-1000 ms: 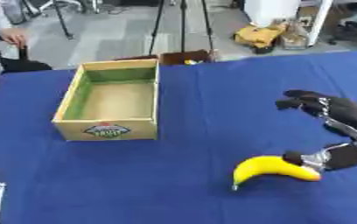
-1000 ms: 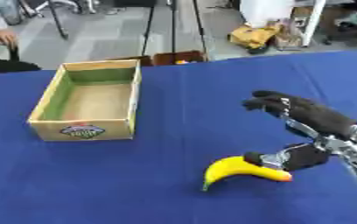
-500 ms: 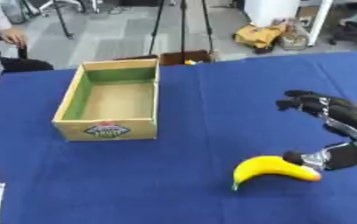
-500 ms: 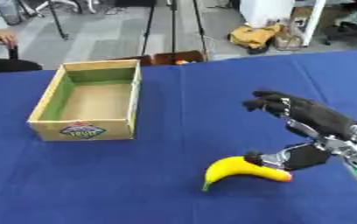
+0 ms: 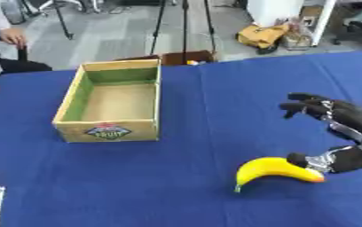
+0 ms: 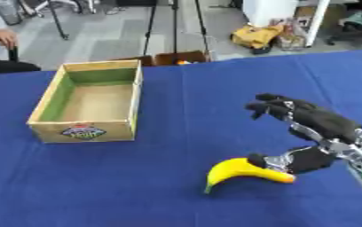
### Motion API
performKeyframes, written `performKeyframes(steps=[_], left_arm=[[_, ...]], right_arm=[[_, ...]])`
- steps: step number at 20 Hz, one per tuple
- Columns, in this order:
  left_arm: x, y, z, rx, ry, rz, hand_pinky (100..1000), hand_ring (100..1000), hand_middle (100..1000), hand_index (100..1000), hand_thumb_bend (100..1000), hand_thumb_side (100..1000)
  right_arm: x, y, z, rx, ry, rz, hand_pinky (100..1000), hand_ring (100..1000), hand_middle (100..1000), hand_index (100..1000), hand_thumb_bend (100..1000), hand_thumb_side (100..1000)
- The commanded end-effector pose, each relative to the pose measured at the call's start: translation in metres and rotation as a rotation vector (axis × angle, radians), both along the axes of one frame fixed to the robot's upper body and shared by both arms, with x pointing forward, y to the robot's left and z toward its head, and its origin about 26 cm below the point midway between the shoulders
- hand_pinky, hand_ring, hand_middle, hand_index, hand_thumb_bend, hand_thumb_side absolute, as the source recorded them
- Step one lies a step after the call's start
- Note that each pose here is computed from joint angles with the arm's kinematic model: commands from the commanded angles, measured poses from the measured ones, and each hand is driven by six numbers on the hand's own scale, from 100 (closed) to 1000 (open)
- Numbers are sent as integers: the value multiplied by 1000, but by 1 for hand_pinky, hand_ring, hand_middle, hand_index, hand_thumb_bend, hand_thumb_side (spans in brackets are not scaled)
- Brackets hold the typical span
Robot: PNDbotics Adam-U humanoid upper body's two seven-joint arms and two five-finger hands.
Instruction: Pick up objects on the table and place them in the box.
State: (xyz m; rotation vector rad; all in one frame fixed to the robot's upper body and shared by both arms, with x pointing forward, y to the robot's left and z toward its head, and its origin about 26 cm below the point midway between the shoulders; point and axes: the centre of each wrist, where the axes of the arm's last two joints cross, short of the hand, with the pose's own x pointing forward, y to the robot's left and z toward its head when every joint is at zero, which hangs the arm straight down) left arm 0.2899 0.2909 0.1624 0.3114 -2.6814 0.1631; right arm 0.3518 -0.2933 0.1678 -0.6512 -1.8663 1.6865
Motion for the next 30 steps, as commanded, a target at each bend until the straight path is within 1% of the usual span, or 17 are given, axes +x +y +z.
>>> performKeyframes(steps=[1,5,7,8,9,12,16,19,20,22,25,28,30], left_arm=[[-2,0,7,16,-24,-3,447,560,601,815,100,907],[-2,0,7,17,-20,-5,448,560,601,815,100,907],[-2,0,7,18,-20,-6,448,560,601,815,100,906],[-2,0,7,18,-19,-6,448,560,601,815,100,906],[-2,0,7,19,-18,-7,448,560,601,815,100,906],[-3,0,7,20,-16,-9,448,560,601,815,100,906],[-3,0,6,22,-11,-13,446,559,601,815,100,906],[-3,0,6,23,-9,-15,446,559,601,815,100,906],[-3,0,6,23,-9,-15,445,559,601,814,100,905],[-3,0,6,24,-6,-15,445,559,601,814,100,904],[-3,0,5,25,-3,-14,444,558,601,814,100,904],[-3,0,5,26,-1,-14,443,558,601,814,100,903],[-3,0,4,25,-1,-13,441,557,601,814,100,903]], right_arm=[[1,-2,6,-10,-10,-4,881,1000,712,999,576,917],[2,-2,4,-15,-5,-16,882,1000,738,1000,578,913],[3,0,4,-23,-3,-26,885,1000,751,1000,549,903],[3,0,4,-26,-4,-31,883,1000,754,999,509,899],[4,0,5,-27,-8,-42,880,1000,758,998,495,908],[5,0,7,-29,-32,-64,877,1000,760,995,519,927],[6,4,4,-41,-43,-68,877,1000,768,993,560,940],[6,5,2,-45,-45,-67,877,1000,768,993,560,940],[6,5,1,-46,-39,-67,876,1000,798,990,612,941],[5,6,-2,-73,-28,-65,873,1000,835,978,617,951],[4,6,0,-132,-37,-69,867,1000,888,962,640,913],[3,7,-2,-186,-43,-71,866,1000,896,952,584,919],[2,6,-8,-208,-41,-76,867,1000,891,952,548,911]])
